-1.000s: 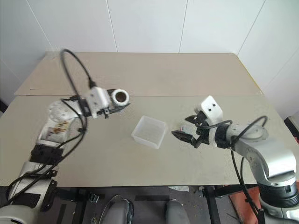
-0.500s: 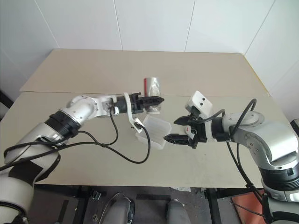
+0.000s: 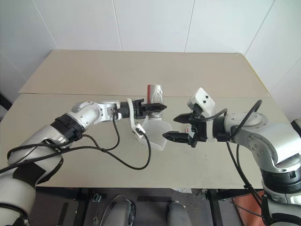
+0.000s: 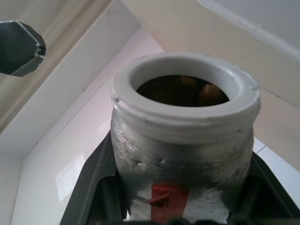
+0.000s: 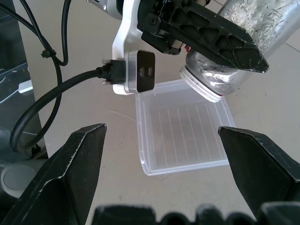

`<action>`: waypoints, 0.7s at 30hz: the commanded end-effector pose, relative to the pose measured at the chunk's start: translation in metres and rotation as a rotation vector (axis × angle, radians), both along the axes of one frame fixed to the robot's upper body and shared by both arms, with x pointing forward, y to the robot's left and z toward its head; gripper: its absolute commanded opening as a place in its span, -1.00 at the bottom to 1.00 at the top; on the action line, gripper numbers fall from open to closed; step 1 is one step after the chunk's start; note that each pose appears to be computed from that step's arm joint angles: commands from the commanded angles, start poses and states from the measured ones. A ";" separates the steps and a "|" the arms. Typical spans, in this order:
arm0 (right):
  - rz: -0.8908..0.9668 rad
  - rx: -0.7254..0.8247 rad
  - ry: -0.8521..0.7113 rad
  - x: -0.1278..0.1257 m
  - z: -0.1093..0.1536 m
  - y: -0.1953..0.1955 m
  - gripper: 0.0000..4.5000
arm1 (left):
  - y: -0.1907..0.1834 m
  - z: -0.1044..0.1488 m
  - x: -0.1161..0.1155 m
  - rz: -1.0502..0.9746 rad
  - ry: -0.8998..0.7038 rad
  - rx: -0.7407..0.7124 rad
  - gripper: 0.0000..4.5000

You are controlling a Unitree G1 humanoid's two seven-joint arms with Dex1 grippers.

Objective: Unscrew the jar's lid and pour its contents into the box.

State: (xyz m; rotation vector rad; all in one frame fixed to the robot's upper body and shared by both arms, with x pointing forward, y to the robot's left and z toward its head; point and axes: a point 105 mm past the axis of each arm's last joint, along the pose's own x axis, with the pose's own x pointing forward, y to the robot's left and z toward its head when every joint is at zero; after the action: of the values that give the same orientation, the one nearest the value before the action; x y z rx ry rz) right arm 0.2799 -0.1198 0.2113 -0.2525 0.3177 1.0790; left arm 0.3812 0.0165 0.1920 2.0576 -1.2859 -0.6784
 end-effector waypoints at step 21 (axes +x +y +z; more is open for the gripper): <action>0.006 0.049 -0.110 -0.002 0.011 0.010 0.98 | 0.112 0.023 0.043 0.656 1.480 -1.522 -0.12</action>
State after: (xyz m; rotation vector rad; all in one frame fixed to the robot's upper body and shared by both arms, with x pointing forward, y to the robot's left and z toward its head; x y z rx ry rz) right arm 0.2810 -0.1143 0.2073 -0.2362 0.2702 1.0612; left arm 0.4261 0.1300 0.1866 0.2673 0.1381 -0.4189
